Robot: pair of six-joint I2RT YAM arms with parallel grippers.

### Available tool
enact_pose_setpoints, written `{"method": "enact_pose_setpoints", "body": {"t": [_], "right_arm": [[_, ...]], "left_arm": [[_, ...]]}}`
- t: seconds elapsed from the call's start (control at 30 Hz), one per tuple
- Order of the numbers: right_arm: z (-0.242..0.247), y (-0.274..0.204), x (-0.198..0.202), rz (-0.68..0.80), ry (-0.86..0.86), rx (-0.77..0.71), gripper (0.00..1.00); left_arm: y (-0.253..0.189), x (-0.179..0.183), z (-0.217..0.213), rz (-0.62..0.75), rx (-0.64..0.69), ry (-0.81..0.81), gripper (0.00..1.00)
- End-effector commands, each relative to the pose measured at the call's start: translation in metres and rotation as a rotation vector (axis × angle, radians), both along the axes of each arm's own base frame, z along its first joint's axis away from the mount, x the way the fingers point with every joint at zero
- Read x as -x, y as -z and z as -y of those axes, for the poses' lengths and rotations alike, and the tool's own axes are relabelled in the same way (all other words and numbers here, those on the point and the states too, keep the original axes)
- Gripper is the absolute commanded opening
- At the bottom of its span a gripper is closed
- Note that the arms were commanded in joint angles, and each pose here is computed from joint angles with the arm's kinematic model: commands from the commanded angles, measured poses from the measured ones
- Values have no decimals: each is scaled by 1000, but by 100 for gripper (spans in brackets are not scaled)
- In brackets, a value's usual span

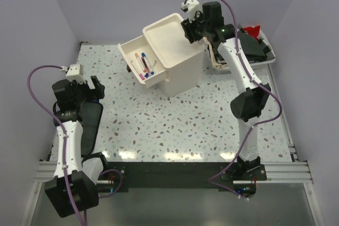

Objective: Sort the stationery into containers
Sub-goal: Close the drawer in the storage box.

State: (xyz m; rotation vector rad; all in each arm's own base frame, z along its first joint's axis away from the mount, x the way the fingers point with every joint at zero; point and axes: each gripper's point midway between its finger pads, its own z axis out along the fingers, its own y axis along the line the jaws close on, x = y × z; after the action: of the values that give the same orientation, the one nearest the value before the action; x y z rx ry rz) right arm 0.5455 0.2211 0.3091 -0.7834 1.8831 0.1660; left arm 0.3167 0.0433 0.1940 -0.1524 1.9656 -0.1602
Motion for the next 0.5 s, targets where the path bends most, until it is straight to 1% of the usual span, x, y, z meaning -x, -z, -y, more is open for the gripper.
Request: {"method": "enact_pose_setpoints", "body": {"t": [0.0, 0.07, 0.1, 0.17, 0.2, 0.23, 0.27, 0.3, 0.33, 0.37, 0.4, 0.43, 0.47], "right_arm": [[4, -4, 4, -22, -37, -22, 52], [7, -1, 3, -33, -34, -25, 51], [7, -1, 2, -33, -31, -25, 51], [12, 1, 0, -39, -22, -29, 51], [14, 1, -2, -38, -14, -31, 52], [17, 1, -3, -37, -6, -35, 52], [18, 2, -4, -36, -2, -36, 53], [18, 2, -5, -37, 0, -37, 53], [21, 2, -6, -38, 6, -40, 52], [22, 3, -6, -41, 6, -42, 49], [21, 3, -6, -43, -2, -47, 46], [21, 6, -7, -51, -1, -50, 42], [21, 7, -7, -57, 0, -54, 34]], "left_arm": [[-11, -7, 1, 48, 10, 21, 100], [-11, -8, 9, 52, 27, 67, 100], [-9, -9, 14, 50, 39, 93, 98], [-15, -11, 33, 79, 74, 203, 94], [-13, -14, 39, 75, 93, 239, 90], [-17, -14, 53, 89, 119, 312, 86], [-24, -19, 60, 119, 121, 349, 81], [-22, -22, 64, 119, 136, 374, 70], [-32, -24, 75, 149, 149, 429, 64], [-38, -28, 79, 175, 148, 454, 56], [-36, -32, 81, 170, 163, 469, 40], [-43, -34, 88, 184, 175, 502, 30], [-47, -37, 89, 196, 175, 516, 22]]}}
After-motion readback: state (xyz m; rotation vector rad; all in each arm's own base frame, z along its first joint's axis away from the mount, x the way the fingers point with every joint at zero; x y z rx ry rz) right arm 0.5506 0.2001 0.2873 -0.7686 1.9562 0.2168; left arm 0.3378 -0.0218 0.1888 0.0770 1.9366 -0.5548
